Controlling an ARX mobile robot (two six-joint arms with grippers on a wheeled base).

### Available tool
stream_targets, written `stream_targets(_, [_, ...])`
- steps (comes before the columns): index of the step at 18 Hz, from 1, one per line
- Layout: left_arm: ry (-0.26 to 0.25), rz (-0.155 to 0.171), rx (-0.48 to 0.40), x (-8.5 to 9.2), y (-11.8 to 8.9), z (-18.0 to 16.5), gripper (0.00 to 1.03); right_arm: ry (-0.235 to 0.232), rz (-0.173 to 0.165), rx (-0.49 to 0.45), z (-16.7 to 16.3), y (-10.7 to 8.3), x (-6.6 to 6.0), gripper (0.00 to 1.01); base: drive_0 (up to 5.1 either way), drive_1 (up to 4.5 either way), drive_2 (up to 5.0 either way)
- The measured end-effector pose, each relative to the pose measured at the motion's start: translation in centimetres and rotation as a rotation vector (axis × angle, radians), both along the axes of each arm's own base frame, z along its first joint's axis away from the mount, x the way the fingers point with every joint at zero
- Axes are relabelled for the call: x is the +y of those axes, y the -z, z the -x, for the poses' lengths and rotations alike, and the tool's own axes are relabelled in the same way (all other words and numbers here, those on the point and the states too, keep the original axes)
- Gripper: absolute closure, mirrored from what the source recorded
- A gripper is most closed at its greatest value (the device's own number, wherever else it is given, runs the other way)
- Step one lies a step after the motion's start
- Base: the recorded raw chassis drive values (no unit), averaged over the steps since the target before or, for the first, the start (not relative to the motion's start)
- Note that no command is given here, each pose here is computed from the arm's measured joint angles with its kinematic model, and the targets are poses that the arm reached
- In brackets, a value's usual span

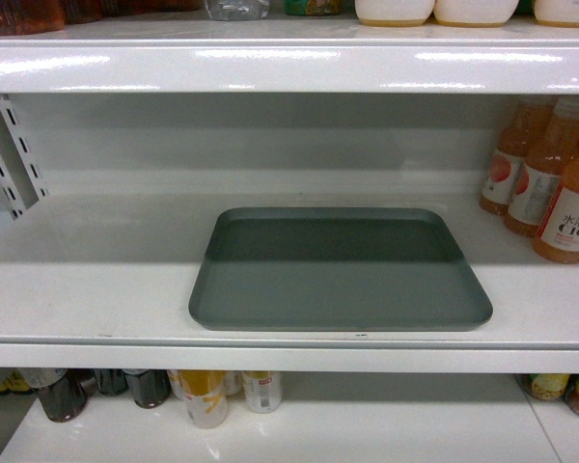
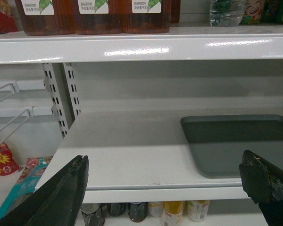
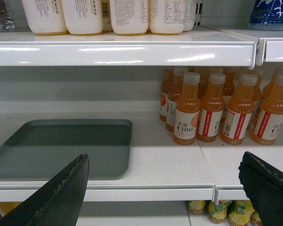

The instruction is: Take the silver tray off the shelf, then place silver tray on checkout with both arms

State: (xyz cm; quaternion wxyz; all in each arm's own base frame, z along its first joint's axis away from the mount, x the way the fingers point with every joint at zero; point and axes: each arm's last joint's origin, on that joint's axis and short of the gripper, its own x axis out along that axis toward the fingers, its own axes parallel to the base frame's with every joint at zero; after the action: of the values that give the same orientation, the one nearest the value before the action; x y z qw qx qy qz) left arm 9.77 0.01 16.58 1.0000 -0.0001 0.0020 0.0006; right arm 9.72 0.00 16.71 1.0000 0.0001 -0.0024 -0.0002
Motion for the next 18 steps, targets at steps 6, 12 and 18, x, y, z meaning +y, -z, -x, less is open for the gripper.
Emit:
stream_targets(6, [0.000, 0.000, 0.000, 0.00, 0.00, 0.00, 0.05, 0.000, 0.000, 0.000, 0.00, 0.00, 0.00, 0.03, 0.0, 0.00, 0.0])
stream_targets(12, [0.000, 0.000, 0.000, 0.00, 0.00, 0.00, 0.05, 0.000, 0.000, 0.000, 0.00, 0.00, 0.00, 0.03, 0.0, 0.00, 0.0])
stream_targets(18, [0.000, 0.000, 0.000, 0.00, 0.00, 0.00, 0.05, 0.000, 0.000, 0.000, 0.00, 0.00, 0.00, 0.03, 0.0, 0.00, 0.0])
